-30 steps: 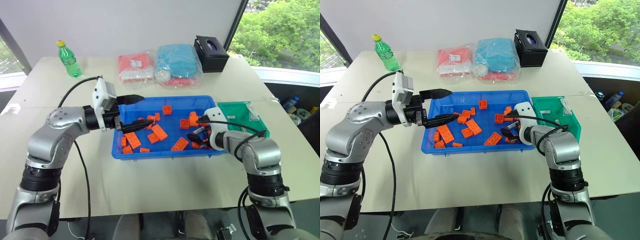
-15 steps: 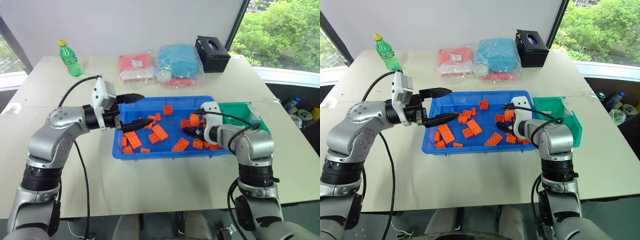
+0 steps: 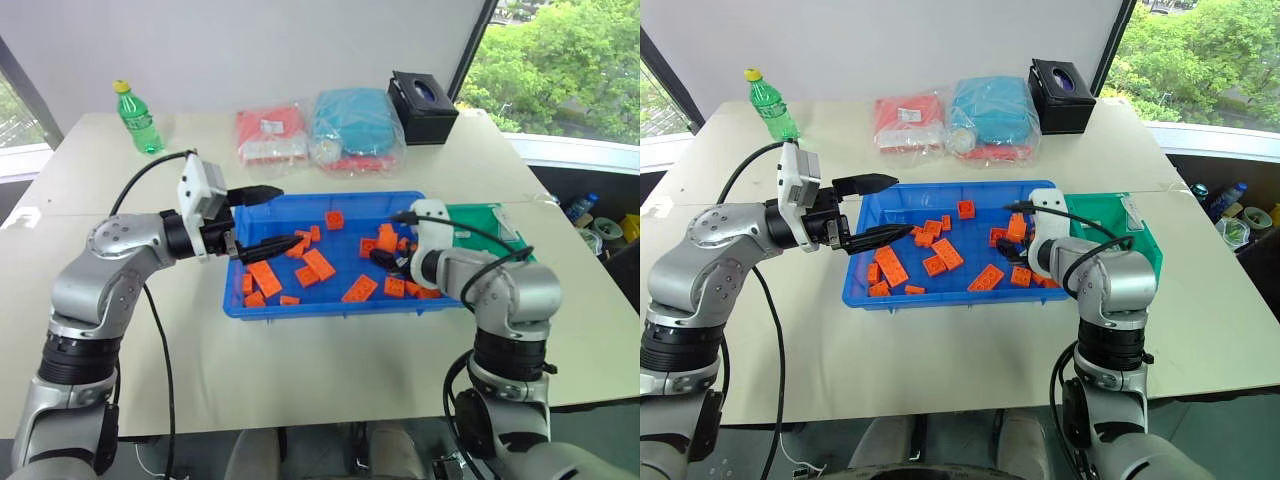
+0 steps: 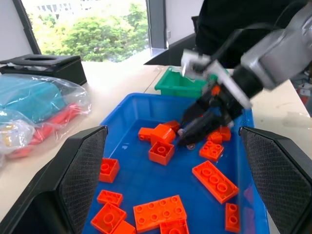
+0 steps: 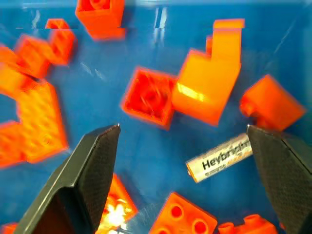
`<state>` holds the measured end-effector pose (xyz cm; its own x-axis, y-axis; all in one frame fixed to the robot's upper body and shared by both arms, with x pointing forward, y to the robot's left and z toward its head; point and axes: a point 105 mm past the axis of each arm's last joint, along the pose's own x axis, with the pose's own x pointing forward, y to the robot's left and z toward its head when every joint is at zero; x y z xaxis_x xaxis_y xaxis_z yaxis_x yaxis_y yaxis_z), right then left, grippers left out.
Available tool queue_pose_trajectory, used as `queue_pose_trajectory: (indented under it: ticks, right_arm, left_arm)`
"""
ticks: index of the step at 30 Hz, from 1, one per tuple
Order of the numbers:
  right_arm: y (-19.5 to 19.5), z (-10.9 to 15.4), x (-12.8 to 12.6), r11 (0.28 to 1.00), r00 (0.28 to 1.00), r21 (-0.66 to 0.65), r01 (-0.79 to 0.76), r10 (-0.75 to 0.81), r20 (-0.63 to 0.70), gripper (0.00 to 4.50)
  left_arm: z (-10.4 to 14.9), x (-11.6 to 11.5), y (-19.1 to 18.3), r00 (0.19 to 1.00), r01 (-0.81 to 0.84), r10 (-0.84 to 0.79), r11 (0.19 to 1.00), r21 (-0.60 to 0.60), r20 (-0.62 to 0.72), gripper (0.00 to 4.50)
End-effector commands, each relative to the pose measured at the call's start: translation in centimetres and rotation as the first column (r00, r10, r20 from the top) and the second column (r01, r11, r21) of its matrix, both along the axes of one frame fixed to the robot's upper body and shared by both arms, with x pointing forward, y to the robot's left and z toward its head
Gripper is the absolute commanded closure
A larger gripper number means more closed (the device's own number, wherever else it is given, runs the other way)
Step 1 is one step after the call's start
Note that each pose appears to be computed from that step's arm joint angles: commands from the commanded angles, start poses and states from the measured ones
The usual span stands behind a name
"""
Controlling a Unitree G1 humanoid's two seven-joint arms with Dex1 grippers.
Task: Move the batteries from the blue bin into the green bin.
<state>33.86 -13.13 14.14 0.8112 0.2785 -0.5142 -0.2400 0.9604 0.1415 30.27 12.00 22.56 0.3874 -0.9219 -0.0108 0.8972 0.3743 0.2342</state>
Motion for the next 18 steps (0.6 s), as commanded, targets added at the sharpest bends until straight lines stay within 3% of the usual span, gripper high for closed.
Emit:
queue_pose_trajectory:
  ticks: [1,10,18]
  right_arm:
    - [0.1,1.3,-0.3,0.999,0.998,0.025,0.025,-0.026,0.052,0.26]
    - [-1.1,-2.0,-0.7,0.978,0.98,0.086,0.191,-0.185,-0.079,0.26]
    - [-1.6,-3.8,0.1,0.971,0.963,0.072,0.229,-0.215,-0.16,0.26]
  left_arm:
    - [1.0,-0.1,0.0,0.999,0.009,-0.009,1.0,-0.001,0.049,0.0]
    - [1.1,0.0,-0.3,0.998,0.024,-0.025,1.0,0.005,0.05,0.0]
    - [1.3,-0.1,-0.1,0.998,0.02,-0.02,1.0,0.01,0.054,0.0]
